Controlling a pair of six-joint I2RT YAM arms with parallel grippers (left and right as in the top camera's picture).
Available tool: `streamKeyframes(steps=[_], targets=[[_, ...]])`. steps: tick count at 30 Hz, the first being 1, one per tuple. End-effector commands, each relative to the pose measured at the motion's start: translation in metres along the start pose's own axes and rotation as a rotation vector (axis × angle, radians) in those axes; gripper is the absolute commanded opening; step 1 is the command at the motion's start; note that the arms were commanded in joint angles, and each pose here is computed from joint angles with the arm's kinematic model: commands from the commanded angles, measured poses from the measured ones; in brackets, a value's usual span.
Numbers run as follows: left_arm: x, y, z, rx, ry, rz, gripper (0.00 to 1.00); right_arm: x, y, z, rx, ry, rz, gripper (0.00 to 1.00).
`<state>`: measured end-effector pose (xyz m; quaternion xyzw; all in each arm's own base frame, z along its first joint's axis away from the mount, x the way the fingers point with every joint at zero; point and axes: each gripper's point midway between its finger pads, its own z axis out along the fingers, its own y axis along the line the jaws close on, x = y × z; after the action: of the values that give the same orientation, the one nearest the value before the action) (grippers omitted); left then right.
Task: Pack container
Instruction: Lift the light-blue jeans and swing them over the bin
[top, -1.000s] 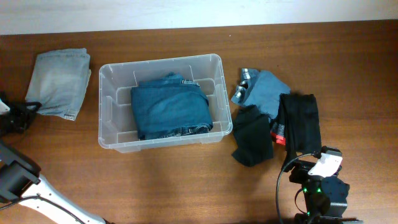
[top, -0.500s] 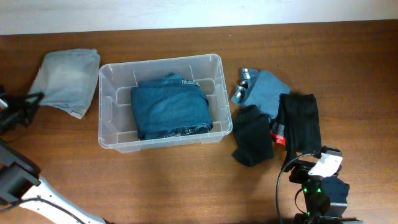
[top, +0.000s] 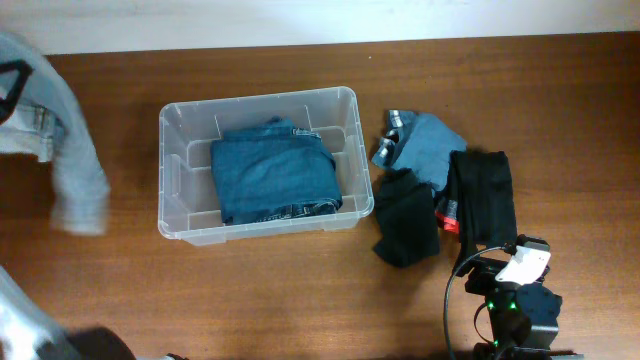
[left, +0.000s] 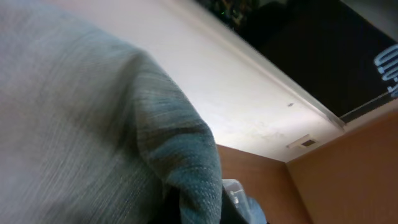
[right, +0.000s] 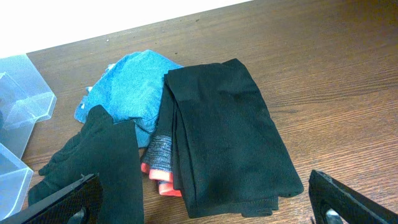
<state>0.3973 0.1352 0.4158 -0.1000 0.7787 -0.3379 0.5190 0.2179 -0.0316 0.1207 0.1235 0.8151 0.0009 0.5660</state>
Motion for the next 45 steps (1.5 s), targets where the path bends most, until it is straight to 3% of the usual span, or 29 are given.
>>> streamKeyframes(steps=[1, 9, 17, 23, 26, 32, 38, 45], targets=[[0.001, -0.071, -0.011, 0.020, -0.031, 0.056, 0.00, 0.002, -0.001, 0.000, 0.001, 0.000, 0.010, 0.98], [0.023, -0.145, -0.012, 0.022, -0.040, 0.130, 0.00, 0.002, -0.001, 0.000, 0.001, 0.000, 0.010, 0.98], [0.026, -0.150, -0.014, 0.021, -0.040, 0.139, 0.00, 0.002, -0.001, 0.000, 0.001, 0.000, 0.010, 0.98], [0.011, -0.115, -0.022, -0.164, -0.110, 0.173, 0.00, 0.002, -0.001, 0.000, 0.001, 0.000, 0.010, 0.98], [0.003, -0.078, -0.037, -0.356, -0.152, 0.158, 0.00, 0.002, -0.001, 0.000, 0.001, 0.000, 0.010, 0.98], [0.014, -0.027, -0.069, -0.615, -0.095, 0.192, 0.00, 0.002, -0.001, 0.000, 0.001, 0.000, 0.010, 0.98], [0.016, -0.013, -0.066, -0.644, -0.037, 0.274, 0.00, 0.002, -0.001, 0.000, 0.001, 0.000, 0.010, 0.98], [0.006, 0.045, -0.098, -0.993, -0.028, 0.275, 0.00, 0.002, -0.001, 0.000, 0.001, 0.000, 0.010, 0.98]])
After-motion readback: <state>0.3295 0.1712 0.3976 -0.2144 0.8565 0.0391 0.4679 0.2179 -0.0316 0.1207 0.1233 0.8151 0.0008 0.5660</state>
